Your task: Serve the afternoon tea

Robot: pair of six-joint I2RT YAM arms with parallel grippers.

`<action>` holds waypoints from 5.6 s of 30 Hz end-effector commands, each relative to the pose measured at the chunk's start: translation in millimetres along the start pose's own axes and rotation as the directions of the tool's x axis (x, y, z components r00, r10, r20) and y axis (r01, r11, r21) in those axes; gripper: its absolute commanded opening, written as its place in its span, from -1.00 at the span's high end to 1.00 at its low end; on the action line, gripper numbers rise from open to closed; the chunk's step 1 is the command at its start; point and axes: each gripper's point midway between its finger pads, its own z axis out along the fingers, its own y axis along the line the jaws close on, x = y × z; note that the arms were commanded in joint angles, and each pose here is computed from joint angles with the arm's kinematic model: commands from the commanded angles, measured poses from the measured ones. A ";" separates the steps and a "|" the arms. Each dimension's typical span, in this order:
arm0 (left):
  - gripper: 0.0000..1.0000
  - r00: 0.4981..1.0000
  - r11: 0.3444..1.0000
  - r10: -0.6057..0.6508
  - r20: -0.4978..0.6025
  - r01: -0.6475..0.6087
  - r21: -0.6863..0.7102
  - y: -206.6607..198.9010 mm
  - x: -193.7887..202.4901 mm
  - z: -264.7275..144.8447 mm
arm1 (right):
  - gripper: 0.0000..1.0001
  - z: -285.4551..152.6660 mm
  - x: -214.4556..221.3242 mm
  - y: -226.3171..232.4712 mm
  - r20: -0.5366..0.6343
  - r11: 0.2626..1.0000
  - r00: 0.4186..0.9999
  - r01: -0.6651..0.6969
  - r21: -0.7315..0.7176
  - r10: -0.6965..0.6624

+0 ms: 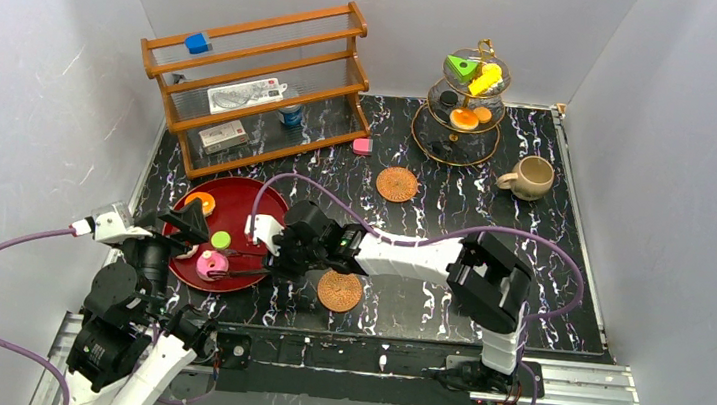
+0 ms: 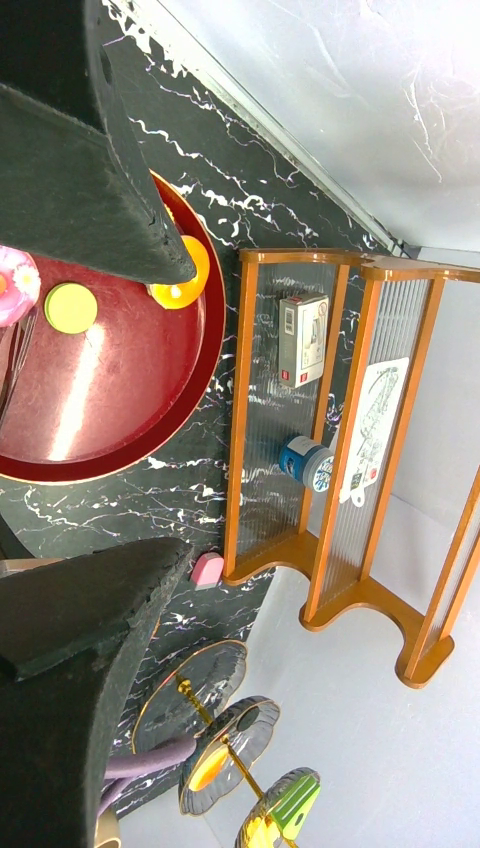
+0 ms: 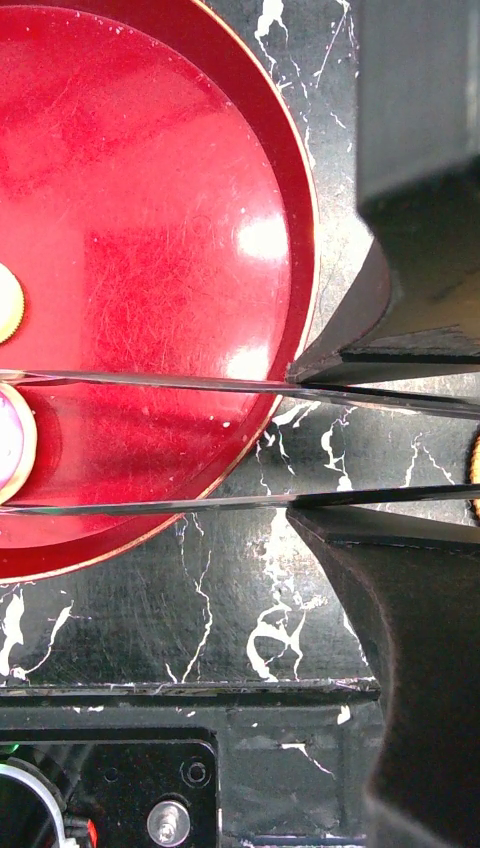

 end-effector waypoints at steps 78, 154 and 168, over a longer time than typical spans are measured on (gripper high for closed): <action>-0.90 1.000 1.000 0.011 -0.019 -0.010 0.021 -8.4 3.8 5.9 | 0.04 -289.9 132.2 -264.5 0.507 0.062 0.666 -0.636 0.769 0.547; -0.90 0.998 0.999 0.035 -0.058 -0.032 0.042 -15.4 12.6 10.7 | -0.09 -263.8 106.9 -213.0 0.447 0.290 0.577 -0.777 0.559 0.683; -0.90 0.998 0.999 0.035 -0.057 -0.033 0.034 -14.4 11.9 11.1 | -0.10 -178.6 17.7 -128.1 0.284 0.757 0.850 -0.525 0.389 0.444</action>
